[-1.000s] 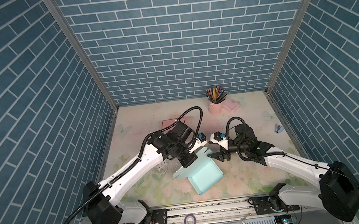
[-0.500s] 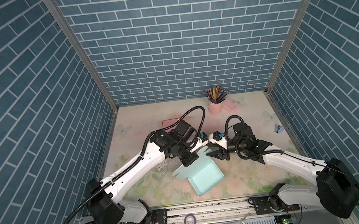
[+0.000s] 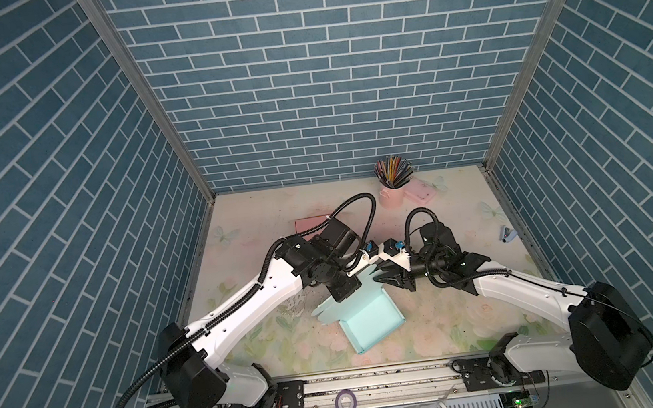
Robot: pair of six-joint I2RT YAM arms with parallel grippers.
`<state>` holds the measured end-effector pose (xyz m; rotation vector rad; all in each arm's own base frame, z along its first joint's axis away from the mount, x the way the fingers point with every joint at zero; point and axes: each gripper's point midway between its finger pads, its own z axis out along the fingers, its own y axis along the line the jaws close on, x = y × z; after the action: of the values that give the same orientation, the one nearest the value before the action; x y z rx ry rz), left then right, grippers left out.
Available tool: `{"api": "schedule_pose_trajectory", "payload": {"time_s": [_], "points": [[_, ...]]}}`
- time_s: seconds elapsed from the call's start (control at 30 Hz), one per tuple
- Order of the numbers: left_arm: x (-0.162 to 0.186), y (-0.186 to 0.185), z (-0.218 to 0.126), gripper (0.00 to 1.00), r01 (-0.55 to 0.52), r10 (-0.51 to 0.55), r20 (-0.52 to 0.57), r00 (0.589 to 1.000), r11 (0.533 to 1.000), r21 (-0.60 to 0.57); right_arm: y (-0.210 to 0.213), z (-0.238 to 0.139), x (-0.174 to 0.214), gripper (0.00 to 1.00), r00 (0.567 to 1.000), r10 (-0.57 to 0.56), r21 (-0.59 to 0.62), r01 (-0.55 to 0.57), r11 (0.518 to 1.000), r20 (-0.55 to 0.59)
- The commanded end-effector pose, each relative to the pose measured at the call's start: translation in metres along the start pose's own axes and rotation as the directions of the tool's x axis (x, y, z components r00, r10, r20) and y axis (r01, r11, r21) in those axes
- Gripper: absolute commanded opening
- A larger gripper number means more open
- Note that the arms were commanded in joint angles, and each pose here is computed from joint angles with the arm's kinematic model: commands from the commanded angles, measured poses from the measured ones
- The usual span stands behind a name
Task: Fold the paper box
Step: 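Grasp the lid flap edge with the right gripper while the left holds it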
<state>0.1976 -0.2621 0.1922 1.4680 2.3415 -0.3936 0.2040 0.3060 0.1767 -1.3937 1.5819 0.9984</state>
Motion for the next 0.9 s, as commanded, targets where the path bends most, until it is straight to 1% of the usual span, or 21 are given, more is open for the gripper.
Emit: {"api": "schedule_pose_trajectory", "payload": {"time_s": [0.0,0.07,0.13,0.27,0.37,0.43,0.5,0.57,0.63,0.7,0.73,0.77,0.8,0.87], "points": [[-0.008,0.002,-0.01,0.04,-0.029,0.03,0.033,0.999,0.999,-0.026,0.005,0.001,-0.005,0.28,0.999,-0.047,-0.033,0.047,0.998,-0.001],[-0.009,0.003,-0.011,0.05,-0.025,0.027,0.04,0.999,0.999,-0.033,0.004,0.002,-0.003,0.25,0.999,-0.046,-0.031,0.046,0.998,-0.007],[-0.009,0.004,-0.011,0.09,-0.02,0.023,0.05,0.999,0.999,-0.043,0.005,0.002,-0.003,0.2,0.999,-0.046,-0.033,0.046,0.998,-0.006],[-0.01,0.003,-0.01,0.16,-0.004,0.007,0.078,0.997,0.999,-0.038,0.004,0.003,0.001,0.14,0.999,-0.037,-0.034,0.036,0.999,-0.016],[-0.01,0.003,-0.012,0.34,0.027,-0.02,0.125,0.992,0.998,-0.05,0.004,0.003,0.005,0.1,0.999,-0.033,-0.027,0.032,0.999,-0.034],[-0.012,0.005,-0.018,0.52,0.067,-0.053,0.186,0.981,0.995,-0.069,0.003,0.003,0.009,0.06,0.998,-0.033,-0.018,0.033,0.999,-0.046],[-0.009,0.012,-0.022,0.68,0.145,-0.116,0.243,0.963,0.984,-0.103,0.001,0.003,0.012,0.04,0.998,-0.038,-0.005,0.038,0.999,-0.055],[-0.004,0.017,-0.024,0.73,0.224,-0.182,0.316,0.931,0.969,-0.103,-0.002,0.001,0.014,0.02,0.997,-0.044,0.022,0.045,0.999,-0.062],[0.001,0.021,-0.023,0.76,0.306,-0.255,0.417,0.873,0.95,-0.06,-0.007,-0.002,0.015,0.0,0.997,-0.053,0.053,0.056,0.997,-0.054],[0.007,0.028,-0.021,0.76,0.383,-0.321,0.499,0.805,0.923,-0.024,-0.012,-0.005,0.017,0.0,0.998,-0.052,0.085,0.055,0.995,-0.043],[0.009,0.03,-0.02,0.76,0.407,-0.339,0.537,0.773,0.913,-0.009,-0.016,-0.007,0.019,0.0,0.998,-0.045,0.098,0.049,0.994,-0.04],[0.01,0.028,-0.019,0.76,0.41,-0.345,0.565,0.749,0.912,0.013,-0.018,-0.008,0.02,0.0,0.998,-0.04,0.105,0.044,0.993,-0.042],[0.012,0.026,-0.017,0.76,0.409,-0.349,0.59,0.728,0.912,0.035,-0.019,-0.009,0.023,0.0,0.998,-0.031,0.108,0.036,0.993,-0.045],[0.018,0.026,-0.017,0.77,0.415,-0.344,0.635,0.692,0.909,0.039,-0.024,-0.011,0.025,0.0,0.999,-0.022,0.12,0.027,0.992,-0.046]]}}
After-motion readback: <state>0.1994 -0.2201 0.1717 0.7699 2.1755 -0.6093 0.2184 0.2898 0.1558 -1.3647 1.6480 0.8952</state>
